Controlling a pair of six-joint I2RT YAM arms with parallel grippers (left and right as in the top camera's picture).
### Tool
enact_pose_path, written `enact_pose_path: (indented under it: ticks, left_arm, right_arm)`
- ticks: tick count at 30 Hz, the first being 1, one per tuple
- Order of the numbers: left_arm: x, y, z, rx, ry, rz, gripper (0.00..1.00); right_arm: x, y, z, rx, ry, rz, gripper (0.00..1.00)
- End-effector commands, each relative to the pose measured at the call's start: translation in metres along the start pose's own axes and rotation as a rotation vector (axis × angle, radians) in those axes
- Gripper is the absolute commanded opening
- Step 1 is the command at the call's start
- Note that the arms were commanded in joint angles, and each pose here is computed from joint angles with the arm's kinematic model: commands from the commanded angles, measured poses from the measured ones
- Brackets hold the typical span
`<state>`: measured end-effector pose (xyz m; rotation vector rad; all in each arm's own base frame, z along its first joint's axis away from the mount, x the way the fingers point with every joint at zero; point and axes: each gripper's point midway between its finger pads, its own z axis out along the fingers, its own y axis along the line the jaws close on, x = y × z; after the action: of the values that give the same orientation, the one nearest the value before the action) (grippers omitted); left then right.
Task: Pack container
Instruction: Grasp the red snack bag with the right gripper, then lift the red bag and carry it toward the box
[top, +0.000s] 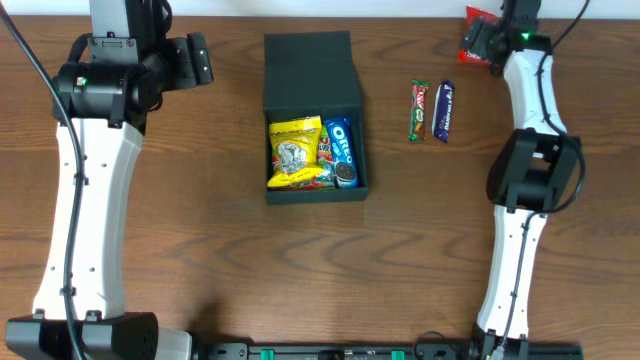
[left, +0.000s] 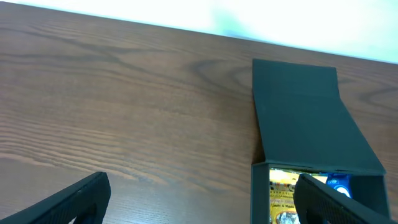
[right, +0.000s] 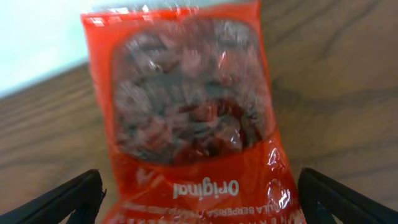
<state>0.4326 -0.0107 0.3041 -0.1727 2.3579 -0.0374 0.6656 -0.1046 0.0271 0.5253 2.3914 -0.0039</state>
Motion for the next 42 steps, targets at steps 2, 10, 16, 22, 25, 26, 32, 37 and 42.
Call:
enact_pose_path:
  ticks: [2, 10, 16, 22, 25, 26, 32, 37, 42]
  left_arm:
    - [0.0, 0.001, -0.003, 0.002, -0.005, 0.011, 0.95]
    - [0.0, 0.001, -0.003, 0.002, -0.005, 0.011, 0.95]
    - [0.0, 0.001, -0.003, 0.002, -0.005, 0.011, 0.95]
    - [0.0, 0.001, -0.003, 0.002, -0.005, 0.011, 0.95]
    - [-0.001, 0.001, -0.003, 0.002, -0.006, 0.011, 0.95]
    - [-0.001, 0.001, -0.003, 0.002, -0.006, 0.011, 0.95]
    - [-0.001, 0.001, -0.003, 0.002, -0.006, 0.011, 0.95]
    - [-0.001, 0.001, -0.003, 0.002, -0.006, 0.011, 0.95]
    - [-0.006, 0.0, -0.003, 0.006, -0.027, 0.01, 0.95]
  right_arm:
    - [0.002, -0.01, 0.006, 0.022, 0.002, -0.01, 0.99]
    - [0.008, -0.012, 0.009, 0.028, 0.019, -0.011, 0.51]
    - [0.015, -0.02, 0.01, 0.048, 0.048, -0.007, 0.05]
    - [0.01, -0.021, -0.002, 0.051, 0.057, -0.006, 0.01]
    - [-0.01, -0.013, -0.031, 0.039, 0.027, -0.019, 0.01]
    - [-0.017, -0.01, -0.042, 0.034, 0.017, -0.039, 0.01]
    - [-0.059, 0.021, -0.139, -0.003, -0.054, -0.206, 0.01]
    - [-0.075, 0.05, -0.239, -0.049, -0.107, -0.256, 0.01]
    - [-0.076, 0.063, -0.329, -0.158, -0.147, -0.265, 0.01]
